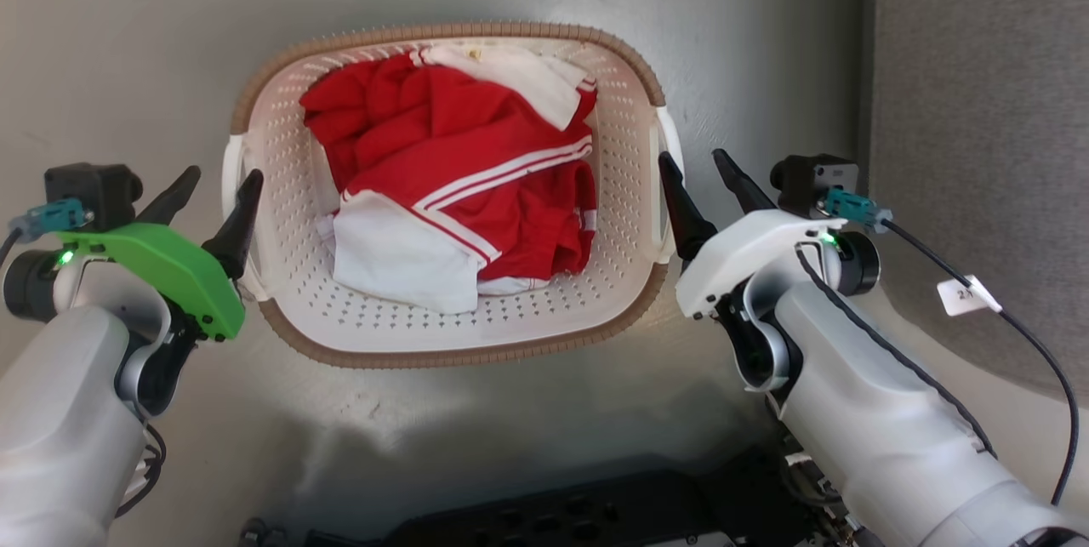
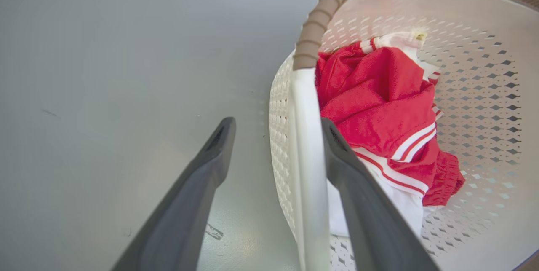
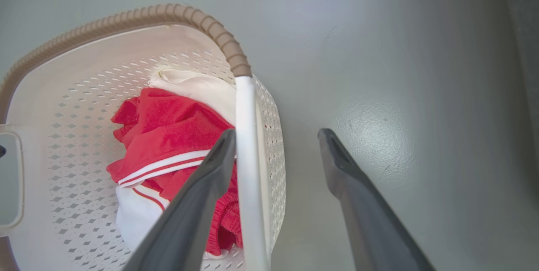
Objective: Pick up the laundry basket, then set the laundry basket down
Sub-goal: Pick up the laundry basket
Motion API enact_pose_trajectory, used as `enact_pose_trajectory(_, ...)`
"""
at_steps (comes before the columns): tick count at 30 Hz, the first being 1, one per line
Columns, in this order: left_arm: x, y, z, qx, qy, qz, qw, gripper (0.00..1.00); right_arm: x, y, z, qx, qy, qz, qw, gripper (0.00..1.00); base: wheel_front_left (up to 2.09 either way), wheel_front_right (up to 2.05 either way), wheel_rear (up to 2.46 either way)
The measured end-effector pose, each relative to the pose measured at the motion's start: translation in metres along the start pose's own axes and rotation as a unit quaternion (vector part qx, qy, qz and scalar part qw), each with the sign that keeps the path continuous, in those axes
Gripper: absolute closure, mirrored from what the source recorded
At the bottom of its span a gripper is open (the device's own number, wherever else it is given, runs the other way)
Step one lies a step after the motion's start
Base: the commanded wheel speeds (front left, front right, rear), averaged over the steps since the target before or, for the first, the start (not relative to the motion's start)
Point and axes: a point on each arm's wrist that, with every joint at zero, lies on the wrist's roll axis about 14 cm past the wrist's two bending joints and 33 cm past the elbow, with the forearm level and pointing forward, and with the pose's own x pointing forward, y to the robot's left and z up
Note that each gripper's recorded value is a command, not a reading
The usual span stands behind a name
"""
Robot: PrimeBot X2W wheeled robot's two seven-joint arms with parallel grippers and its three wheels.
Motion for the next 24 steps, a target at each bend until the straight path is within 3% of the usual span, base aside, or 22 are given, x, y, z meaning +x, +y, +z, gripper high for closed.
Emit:
enact_pose_trajectory(10,0.009,0.004,-0.027,-0.005,0.043,-0.004,0.999,0.0,0.018,0.0,-0.019,0.005,0.036,0.004,0.999,0.0,0.0,0.0,0.0)
enact_pose_trajectory(11,0.009,0.004,-0.027,-0.006,0.044,-0.004,0.999,0.05,0.019,0.001,-0.019,0.007,0.037,0.006,0.999,0.0,0.0,0.0,0.0)
enact_pose_trajectory(12,0.009,0.004,-0.027,-0.006,0.045,-0.005,0.999,0.21,0.02,0.002,-0.018,0.007,0.037,0.007,0.999,0.09,0.0,0.0,0.0)
enact_pose_trajectory(13,0.009,0.004,-0.028,-0.008,0.046,-0.005,0.999,0.51,0.022,0.004,-0.018,0.006,0.036,0.009,0.999,0.42,0.0,0.0,0.0)
enact_pose_trajectory(15,0.01,0.004,-0.027,-0.012,0.047,-0.007,0.999,0.95,0.024,0.007,-0.016,0.002,0.036,0.015,0.999,0.84,0.0,0.0,0.0)
enact_pose_trajectory(16,0.01,0.003,-0.027,-0.013,0.048,-0.008,0.999,1.0,0.026,0.008,-0.014,0.0,0.034,0.017,0.999,1.0,0.0,0.0,0.0)
enact_pose_trajectory(24,0.006,-0.005,-0.027,-0.013,0.046,-0.011,0.999,1.0,0.024,0.021,-0.009,-0.006,0.031,0.03,0.999,1.0,0.0,0.0,0.0)
